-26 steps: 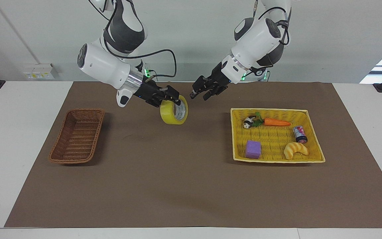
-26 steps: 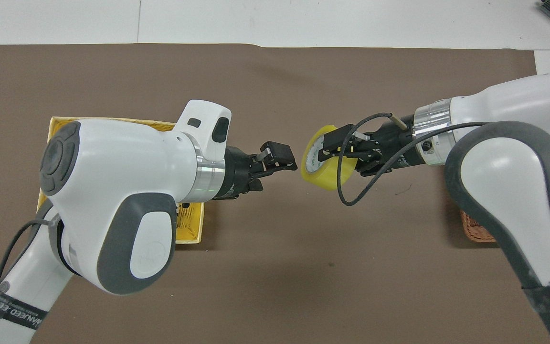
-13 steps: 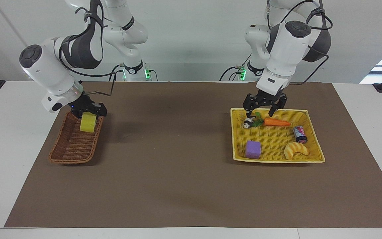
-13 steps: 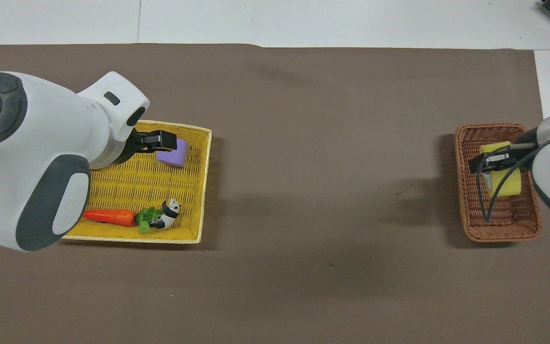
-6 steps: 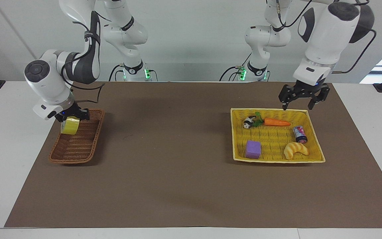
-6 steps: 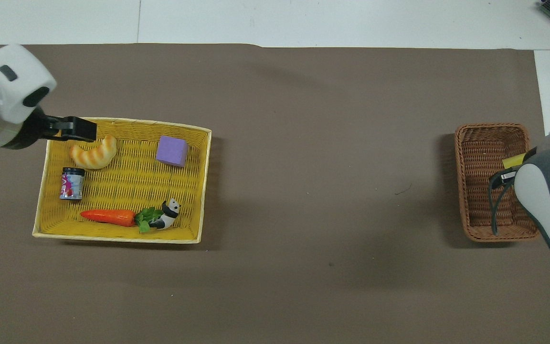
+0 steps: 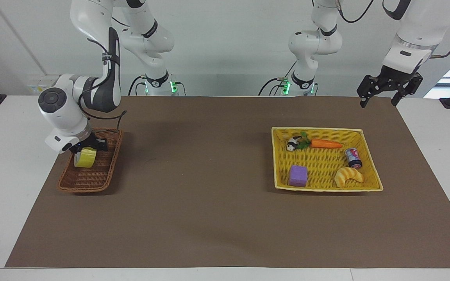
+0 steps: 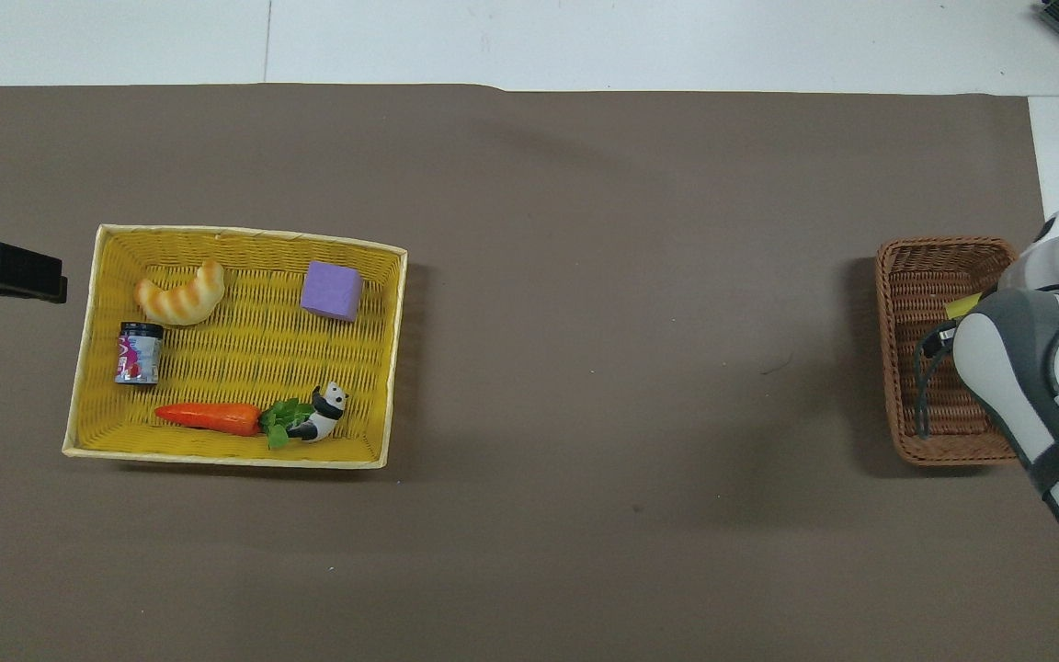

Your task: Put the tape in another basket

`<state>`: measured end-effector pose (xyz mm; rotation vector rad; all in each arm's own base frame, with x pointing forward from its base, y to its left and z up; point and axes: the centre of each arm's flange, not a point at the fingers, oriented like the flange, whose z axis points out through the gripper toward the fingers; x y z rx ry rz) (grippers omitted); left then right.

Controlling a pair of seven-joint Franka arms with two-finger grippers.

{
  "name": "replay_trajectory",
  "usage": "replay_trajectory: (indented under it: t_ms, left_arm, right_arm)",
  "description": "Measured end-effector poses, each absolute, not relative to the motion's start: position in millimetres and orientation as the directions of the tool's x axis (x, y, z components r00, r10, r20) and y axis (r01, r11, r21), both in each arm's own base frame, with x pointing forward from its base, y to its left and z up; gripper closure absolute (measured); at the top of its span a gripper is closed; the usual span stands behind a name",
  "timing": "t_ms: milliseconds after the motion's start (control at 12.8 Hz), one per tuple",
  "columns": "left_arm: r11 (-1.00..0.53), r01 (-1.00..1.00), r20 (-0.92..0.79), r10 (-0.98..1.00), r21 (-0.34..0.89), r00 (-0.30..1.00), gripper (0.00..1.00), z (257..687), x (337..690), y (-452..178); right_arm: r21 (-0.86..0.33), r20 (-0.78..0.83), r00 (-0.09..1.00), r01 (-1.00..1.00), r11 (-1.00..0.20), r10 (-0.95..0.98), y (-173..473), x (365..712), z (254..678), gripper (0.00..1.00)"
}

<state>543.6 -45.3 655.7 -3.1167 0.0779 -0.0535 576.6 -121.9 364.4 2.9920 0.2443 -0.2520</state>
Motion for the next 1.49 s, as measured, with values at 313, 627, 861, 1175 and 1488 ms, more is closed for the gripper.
replay_trajectory:
  t_ms: [313,627,861,1175,1488]
  left_arm:
    - [-0.999,-0.051,0.026,-0.051,-0.001,0.998,0.0,657,541,-48]
    - [-0.999,-0.048,0.027,-0.048,0.0,0.998,0.0,658,541,-46]
    - [-0.999,-0.049,0.027,-0.049,0.0,0.998,0.0,658,541,-46]
    - [-0.999,-0.052,0.031,-0.052,0.001,0.998,0.0,660,540,-48]
    - [-0.999,-0.052,0.034,-0.052,0.001,0.998,0.0,661,539,-48]
  right_arm:
    - [0.108,-0.197,0.969,0.175,-0.979,0.151,-121,573,350,0.99]
    - [0.106,-0.189,0.969,0.18,-0.978,0.158,-120,568,337,0.84]
    - [0.115,-0.168,0.976,0.162,-0.98,0.141,-116,573,344,0.47]
    - [0.151,-0.048,0.998,0.051,-0.987,0.044,-83,596,397,0.0]
    - [0.139,0.008,0.998,-0.058,-0.989,-0.057,-46,607,479,0.0]
